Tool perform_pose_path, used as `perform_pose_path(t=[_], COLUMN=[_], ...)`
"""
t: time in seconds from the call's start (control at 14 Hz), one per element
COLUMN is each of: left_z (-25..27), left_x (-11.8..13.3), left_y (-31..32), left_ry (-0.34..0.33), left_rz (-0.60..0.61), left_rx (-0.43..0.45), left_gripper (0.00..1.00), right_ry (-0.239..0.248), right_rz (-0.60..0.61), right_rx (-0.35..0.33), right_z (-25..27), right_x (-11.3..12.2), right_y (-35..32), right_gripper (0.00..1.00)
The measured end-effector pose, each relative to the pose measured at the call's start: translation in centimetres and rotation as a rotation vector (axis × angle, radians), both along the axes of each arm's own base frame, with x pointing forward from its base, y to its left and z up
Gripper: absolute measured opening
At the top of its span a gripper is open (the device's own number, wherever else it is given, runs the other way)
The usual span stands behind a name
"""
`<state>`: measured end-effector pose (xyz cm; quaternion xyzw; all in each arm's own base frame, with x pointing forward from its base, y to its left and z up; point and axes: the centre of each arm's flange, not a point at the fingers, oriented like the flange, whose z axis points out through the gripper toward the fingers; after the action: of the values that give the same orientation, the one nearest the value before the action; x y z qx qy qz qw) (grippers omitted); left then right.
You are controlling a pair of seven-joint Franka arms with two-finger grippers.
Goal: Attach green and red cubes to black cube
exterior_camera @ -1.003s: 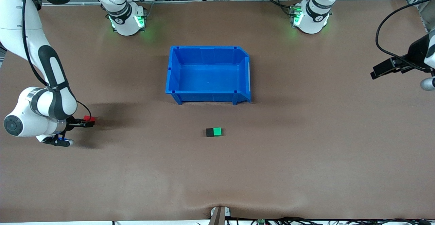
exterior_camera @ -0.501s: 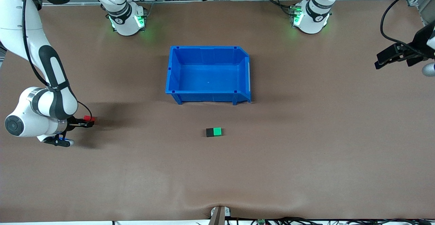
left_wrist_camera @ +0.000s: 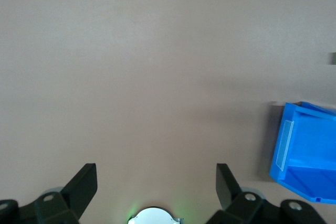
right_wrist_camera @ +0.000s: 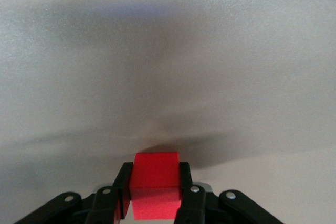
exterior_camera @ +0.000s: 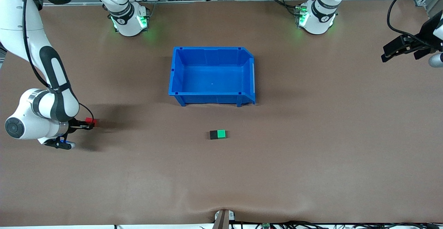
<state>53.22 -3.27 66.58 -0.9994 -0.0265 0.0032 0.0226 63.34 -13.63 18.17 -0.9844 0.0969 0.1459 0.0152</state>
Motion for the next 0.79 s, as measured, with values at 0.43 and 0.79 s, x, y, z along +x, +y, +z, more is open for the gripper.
perform_pose_path(t=[0.43, 0.79], left_z=[1.8, 1.2], left_x=[-1.2, -1.2], left_y=[0.0, 0.0], left_ry=[-0.033, -0.021], left_rz=[-0.013, -0.014], left_rx=[0.0, 0.001], left_gripper=[1.0, 1.0], right_ry=[0.024, 0.027], right_rz=[-0.053, -0.125], right_rx=[-0.01, -0.031], right_z=[-0.1, 0.0], right_x=[-0.2, 0.0], right_y=[0.2, 0.9], right_gripper=[0.4, 0.4])
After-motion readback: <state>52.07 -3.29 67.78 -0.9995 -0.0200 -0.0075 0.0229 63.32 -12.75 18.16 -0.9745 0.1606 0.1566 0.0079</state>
